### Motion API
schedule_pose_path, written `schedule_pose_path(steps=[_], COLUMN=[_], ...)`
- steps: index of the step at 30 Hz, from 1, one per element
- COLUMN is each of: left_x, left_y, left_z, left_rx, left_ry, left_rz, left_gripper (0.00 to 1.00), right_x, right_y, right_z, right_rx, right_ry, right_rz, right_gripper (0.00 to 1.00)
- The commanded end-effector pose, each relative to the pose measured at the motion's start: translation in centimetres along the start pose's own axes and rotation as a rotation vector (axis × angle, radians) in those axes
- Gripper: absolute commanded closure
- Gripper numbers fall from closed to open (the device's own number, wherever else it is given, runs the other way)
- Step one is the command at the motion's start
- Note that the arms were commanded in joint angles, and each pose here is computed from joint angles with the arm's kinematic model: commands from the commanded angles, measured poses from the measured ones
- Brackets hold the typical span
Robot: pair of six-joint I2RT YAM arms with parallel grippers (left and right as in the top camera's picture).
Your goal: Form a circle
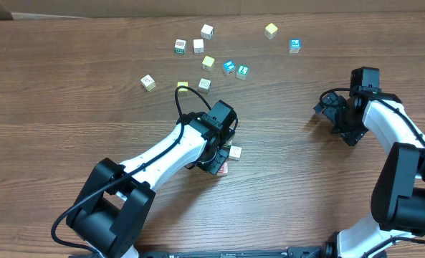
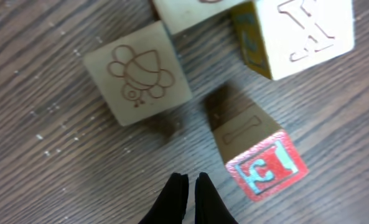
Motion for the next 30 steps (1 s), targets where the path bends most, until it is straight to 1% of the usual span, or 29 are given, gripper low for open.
schedule_pose_path(steps=[1,20,22,25,30], left_x=[-0.2,-0.4,-0.4,-0.2,-1.0], left_y=[-1.3,-1.7,-1.5,-0.7,-0.6], left_z=[0.0,0.0,0.0,-0.4,-3.5], left_rx=[0.051,0.085,0.069,0.007,-0.051], left_ry=[0.009,-0.001,0.001,0.016,0.029], left_rz=[0.058,0.109,0.095,0.029,0.019], left_gripper=[0.96,0.96,0.96,0.96,0.96], right_x=[-0.7,-0.7,-0.7,-0.7,-0.7], right_y=[0.3,0.3,0.3,0.3,0.3], right_z=[-0.3,-0.3,-0.3,-0.3,-0.3], right_rx=[-0.005,-0.005,-0.005,-0.005,-0.005], right_ry=[-0.022,-0.023,-0.023,-0.022,-0.022], right_rz=[-0.002,-0.002,-0.002,-0.002,-0.002], right_gripper=[0.00,0.00,0.00,0.00,0.00])
Point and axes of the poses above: each gripper's point midway between its finger pads, its own z axis out along the fingers, its own y axis along the line the jaws close on, x = y × z, the point moved 3 cm from there along -z, back along the fingers, and after that the axes turned 10 degrees about -z, right-handed, at the moved point
